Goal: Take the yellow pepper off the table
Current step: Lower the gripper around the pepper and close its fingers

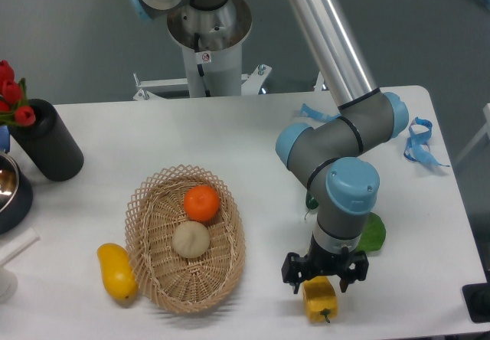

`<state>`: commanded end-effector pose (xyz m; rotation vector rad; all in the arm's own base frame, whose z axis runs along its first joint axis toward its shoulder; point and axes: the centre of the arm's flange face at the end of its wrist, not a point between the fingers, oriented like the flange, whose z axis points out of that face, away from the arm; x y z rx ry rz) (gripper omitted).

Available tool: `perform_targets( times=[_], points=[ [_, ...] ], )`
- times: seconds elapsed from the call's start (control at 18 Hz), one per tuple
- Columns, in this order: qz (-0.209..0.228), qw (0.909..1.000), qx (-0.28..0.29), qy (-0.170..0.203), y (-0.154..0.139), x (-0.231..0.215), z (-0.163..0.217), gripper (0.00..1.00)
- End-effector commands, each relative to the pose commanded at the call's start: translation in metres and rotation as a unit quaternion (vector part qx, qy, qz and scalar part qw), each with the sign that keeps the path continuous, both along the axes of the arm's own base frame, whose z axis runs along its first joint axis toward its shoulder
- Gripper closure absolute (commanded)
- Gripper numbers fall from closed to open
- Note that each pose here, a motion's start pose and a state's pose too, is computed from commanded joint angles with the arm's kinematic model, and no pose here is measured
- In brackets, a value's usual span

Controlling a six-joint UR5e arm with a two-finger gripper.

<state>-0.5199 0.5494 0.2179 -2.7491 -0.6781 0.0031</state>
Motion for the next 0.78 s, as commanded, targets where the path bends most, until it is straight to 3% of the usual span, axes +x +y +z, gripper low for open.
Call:
perform_targets(
  times=[0.39,0.56,0.78],
  points=[
    [0.000,0.9999,-0.011,0.002,0.001,0.001,-0.008,0.00],
    [0.001,0.9999,-0.012,0.003,0.001,0.001,-0.008,0.19],
    [0.001,0.9999,-0.015,0.003,0.001,0.000,-0.011,0.28]
  ],
)
